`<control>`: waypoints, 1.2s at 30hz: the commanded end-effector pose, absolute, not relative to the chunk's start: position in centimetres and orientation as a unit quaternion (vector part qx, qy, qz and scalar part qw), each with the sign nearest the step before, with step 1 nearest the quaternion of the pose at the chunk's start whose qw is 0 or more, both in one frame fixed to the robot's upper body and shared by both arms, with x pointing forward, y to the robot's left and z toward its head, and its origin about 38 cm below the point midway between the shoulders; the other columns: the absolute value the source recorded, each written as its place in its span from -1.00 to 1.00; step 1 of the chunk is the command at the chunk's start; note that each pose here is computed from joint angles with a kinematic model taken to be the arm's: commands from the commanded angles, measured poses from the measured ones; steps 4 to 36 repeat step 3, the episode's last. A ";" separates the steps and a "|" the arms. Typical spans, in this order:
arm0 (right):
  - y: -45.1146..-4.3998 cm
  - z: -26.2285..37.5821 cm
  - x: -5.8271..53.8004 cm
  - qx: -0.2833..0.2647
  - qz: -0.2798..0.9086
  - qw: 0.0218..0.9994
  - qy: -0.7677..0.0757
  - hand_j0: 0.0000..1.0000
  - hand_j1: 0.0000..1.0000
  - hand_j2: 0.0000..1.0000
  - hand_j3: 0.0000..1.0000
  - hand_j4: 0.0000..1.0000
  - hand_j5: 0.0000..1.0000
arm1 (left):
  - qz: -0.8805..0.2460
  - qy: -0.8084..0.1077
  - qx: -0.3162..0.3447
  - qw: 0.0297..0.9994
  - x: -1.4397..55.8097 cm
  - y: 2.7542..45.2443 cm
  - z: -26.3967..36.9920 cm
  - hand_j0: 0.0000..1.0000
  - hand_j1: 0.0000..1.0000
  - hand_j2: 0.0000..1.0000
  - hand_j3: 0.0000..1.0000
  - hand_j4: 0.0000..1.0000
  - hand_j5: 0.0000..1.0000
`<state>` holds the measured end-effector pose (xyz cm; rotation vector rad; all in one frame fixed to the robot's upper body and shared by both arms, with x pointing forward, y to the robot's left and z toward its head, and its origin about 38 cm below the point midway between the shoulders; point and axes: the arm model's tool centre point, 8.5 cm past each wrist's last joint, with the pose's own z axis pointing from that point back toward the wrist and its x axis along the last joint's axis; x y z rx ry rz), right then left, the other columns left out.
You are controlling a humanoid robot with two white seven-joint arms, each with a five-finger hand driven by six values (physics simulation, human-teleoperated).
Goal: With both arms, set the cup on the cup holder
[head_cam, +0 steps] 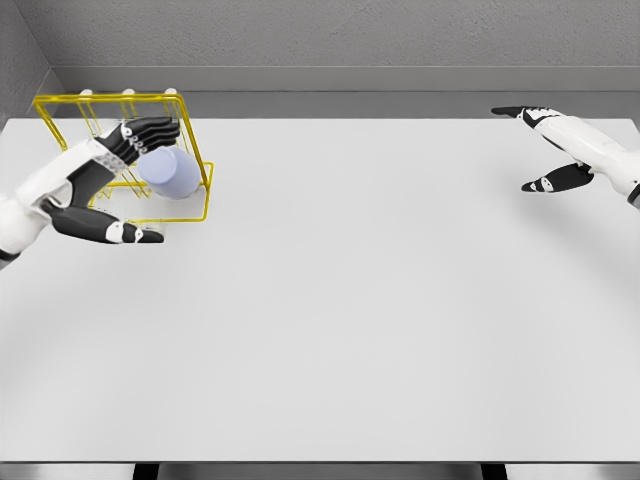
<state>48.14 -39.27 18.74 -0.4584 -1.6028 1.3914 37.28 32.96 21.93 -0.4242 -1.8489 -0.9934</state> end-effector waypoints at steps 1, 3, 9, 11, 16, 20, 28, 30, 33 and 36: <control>-39.3 18.9 48.2 -0.186 0.564 0.467 -0.655 1.00 1.00 1.00 1.00 1.00 1.00 | -0.440 -0.754 -0.159 0.461 36.5 33.4 23.9 1.00 1.00 1.00 1.00 1.00 1.00; -39.3 18.9 48.2 -0.186 0.564 0.467 -0.655 1.00 1.00 1.00 1.00 1.00 1.00 | -0.453 -0.744 -0.153 0.467 36.2 33.4 23.3 1.00 1.00 1.00 1.00 1.00 1.00; -39.3 18.9 48.2 -0.186 0.564 0.467 -0.655 1.00 1.00 1.00 1.00 1.00 1.00 | -0.453 -0.744 -0.153 0.467 36.2 33.4 23.3 1.00 1.00 1.00 1.00 1.00 1.00; -39.3 18.9 48.2 -0.186 0.564 0.467 -0.655 1.00 1.00 1.00 1.00 1.00 1.00 | -0.453 -0.744 -0.153 0.467 36.2 33.4 23.3 1.00 1.00 1.00 1.00 1.00 1.00; -39.3 18.9 48.2 -0.186 0.564 0.467 -0.655 1.00 1.00 1.00 1.00 1.00 1.00 | -0.453 -0.744 -0.153 0.467 36.2 33.4 23.3 1.00 1.00 1.00 1.00 1.00 1.00; -39.3 18.9 48.2 -0.186 0.564 0.467 -0.655 1.00 1.00 1.00 1.00 1.00 1.00 | -0.453 -0.744 -0.153 0.467 36.2 33.4 23.3 1.00 1.00 1.00 1.00 1.00 1.00; -39.3 18.9 48.2 -0.186 0.564 0.467 -0.655 1.00 1.00 1.00 1.00 1.00 1.00 | -0.453 -0.744 -0.153 0.467 36.2 33.4 23.3 1.00 1.00 1.00 1.00 1.00 1.00; -39.3 18.9 48.2 -0.186 0.564 0.467 -0.655 1.00 1.00 1.00 1.00 1.00 1.00 | -0.453 -0.744 -0.153 0.467 36.2 33.4 23.3 1.00 1.00 1.00 1.00 1.00 1.00; -39.3 18.9 48.2 -0.186 0.564 0.467 -0.655 1.00 1.00 1.00 1.00 1.00 1.00 | -0.453 -0.744 -0.153 0.467 36.2 33.4 23.3 1.00 1.00 1.00 1.00 1.00 1.00; -39.3 18.9 48.2 -0.186 0.564 0.467 -0.655 1.00 1.00 1.00 1.00 1.00 1.00 | -0.453 -0.744 -0.153 0.467 36.2 33.4 23.3 1.00 1.00 1.00 1.00 1.00 1.00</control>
